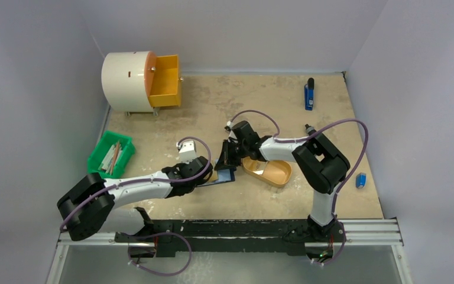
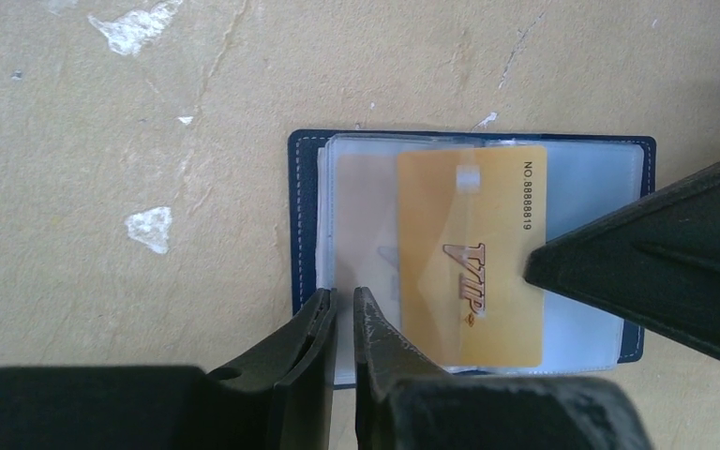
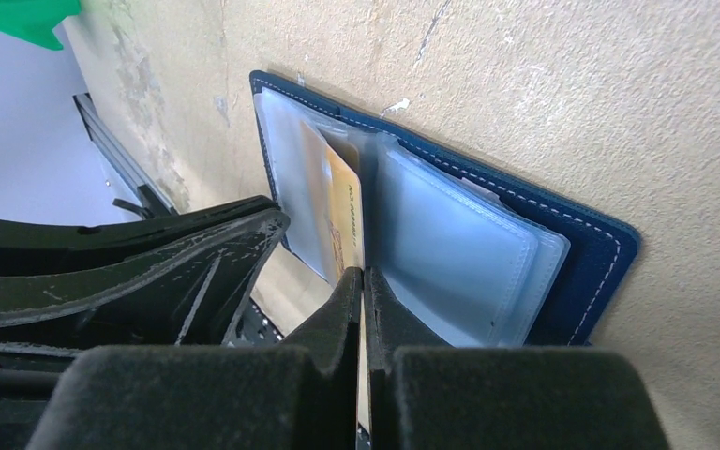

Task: Put the credit cards into the card holder
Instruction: Insert the credit card into the card holder.

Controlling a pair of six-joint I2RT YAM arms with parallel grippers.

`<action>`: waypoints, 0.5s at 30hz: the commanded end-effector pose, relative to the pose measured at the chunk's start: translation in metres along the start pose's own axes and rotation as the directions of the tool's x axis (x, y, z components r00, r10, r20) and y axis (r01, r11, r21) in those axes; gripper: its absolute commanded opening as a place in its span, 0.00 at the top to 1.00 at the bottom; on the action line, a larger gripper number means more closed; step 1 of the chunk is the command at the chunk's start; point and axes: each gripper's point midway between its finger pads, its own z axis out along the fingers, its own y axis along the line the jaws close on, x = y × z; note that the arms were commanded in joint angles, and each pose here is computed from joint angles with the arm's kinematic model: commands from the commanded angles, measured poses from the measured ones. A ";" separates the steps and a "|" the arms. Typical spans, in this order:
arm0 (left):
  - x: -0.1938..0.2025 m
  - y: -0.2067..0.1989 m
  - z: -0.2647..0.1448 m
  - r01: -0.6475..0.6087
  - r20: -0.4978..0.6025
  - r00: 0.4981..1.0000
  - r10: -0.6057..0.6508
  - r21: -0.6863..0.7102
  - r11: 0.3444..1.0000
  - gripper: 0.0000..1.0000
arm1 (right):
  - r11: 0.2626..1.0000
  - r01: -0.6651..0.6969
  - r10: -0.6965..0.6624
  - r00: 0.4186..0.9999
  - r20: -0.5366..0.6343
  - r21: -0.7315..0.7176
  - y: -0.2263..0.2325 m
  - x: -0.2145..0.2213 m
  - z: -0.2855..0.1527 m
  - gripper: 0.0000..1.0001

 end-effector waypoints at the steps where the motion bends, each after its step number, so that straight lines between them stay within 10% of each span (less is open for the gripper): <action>1: -0.023 -0.002 -0.014 0.056 0.062 0.996 -0.056 0.015 0.998 0.87 | 1.000 0.026 -0.026 1.000 0.002 0.016 0.004 -0.005 0.001 1.00; 15: -0.011 0.022 -0.003 0.017 0.060 0.998 -0.011 -0.093 0.996 0.89 | 0.999 0.029 -0.029 1.000 -0.007 0.036 0.002 -0.005 0.004 1.00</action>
